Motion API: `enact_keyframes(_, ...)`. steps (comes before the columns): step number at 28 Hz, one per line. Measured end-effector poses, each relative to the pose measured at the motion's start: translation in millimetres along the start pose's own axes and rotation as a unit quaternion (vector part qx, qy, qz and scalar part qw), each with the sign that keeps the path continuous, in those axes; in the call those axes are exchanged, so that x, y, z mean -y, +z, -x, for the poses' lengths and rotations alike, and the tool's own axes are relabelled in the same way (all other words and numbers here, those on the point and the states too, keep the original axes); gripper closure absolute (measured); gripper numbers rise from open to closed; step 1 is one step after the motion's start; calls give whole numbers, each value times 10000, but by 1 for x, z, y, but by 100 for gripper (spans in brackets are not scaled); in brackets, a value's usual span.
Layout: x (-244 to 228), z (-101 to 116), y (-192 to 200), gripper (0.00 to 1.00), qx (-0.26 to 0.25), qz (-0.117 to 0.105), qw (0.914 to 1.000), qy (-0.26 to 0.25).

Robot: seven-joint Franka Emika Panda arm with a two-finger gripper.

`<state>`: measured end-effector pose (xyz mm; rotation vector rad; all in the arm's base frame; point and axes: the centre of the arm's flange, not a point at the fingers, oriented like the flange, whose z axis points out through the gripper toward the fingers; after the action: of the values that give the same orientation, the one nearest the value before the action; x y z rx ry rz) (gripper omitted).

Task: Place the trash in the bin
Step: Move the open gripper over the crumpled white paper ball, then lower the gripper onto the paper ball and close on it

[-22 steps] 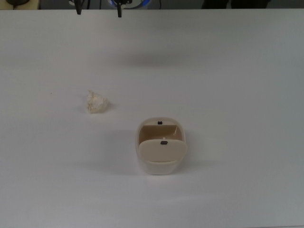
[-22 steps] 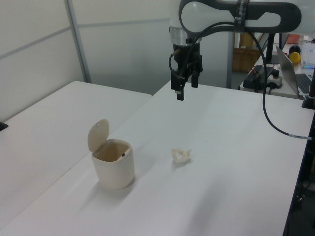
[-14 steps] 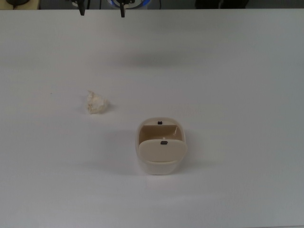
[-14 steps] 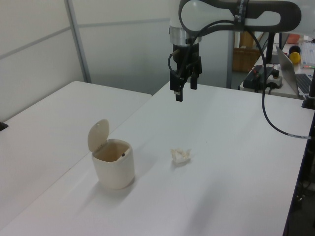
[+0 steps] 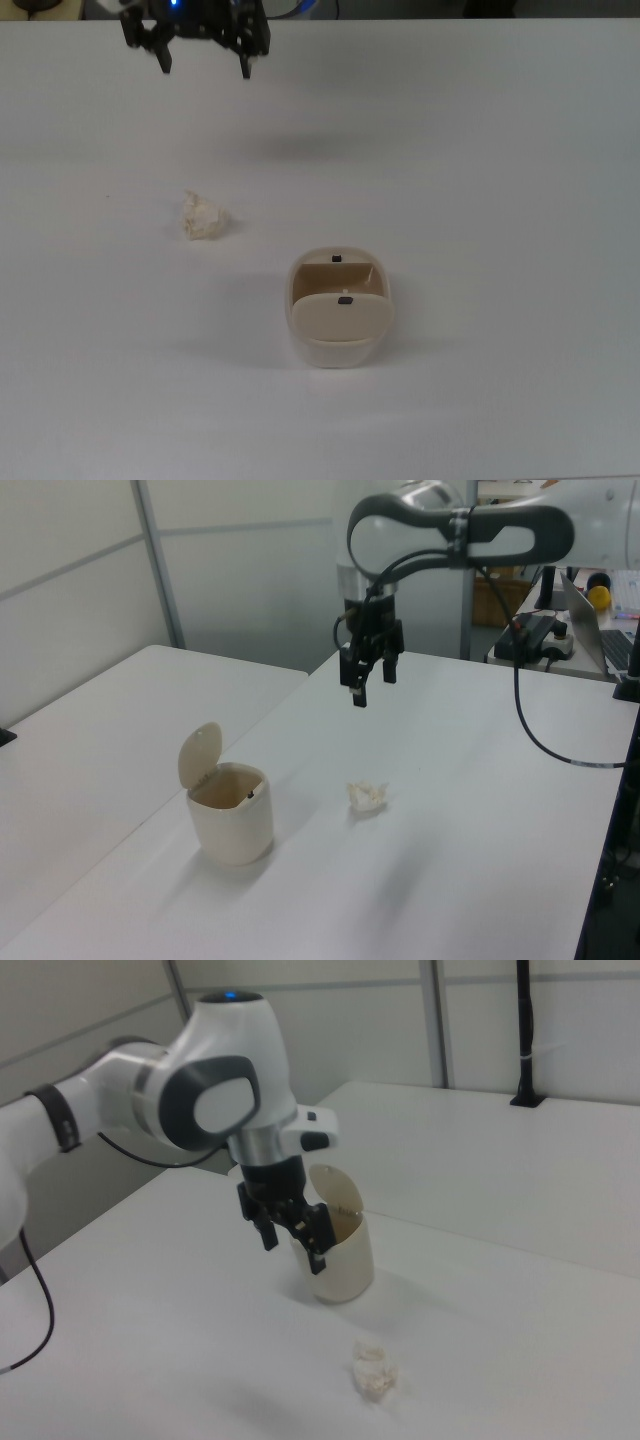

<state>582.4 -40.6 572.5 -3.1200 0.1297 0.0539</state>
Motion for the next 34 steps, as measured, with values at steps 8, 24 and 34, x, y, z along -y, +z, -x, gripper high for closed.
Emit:
enact_keyframes(8,-2,-36,62,0,7,-4,10000,9)
enact_keyframes(24,-7,-73,166,0,384,168,9991,-8)
enact_keyframes(34,0,-87,208,16,364,257,9990,-89)
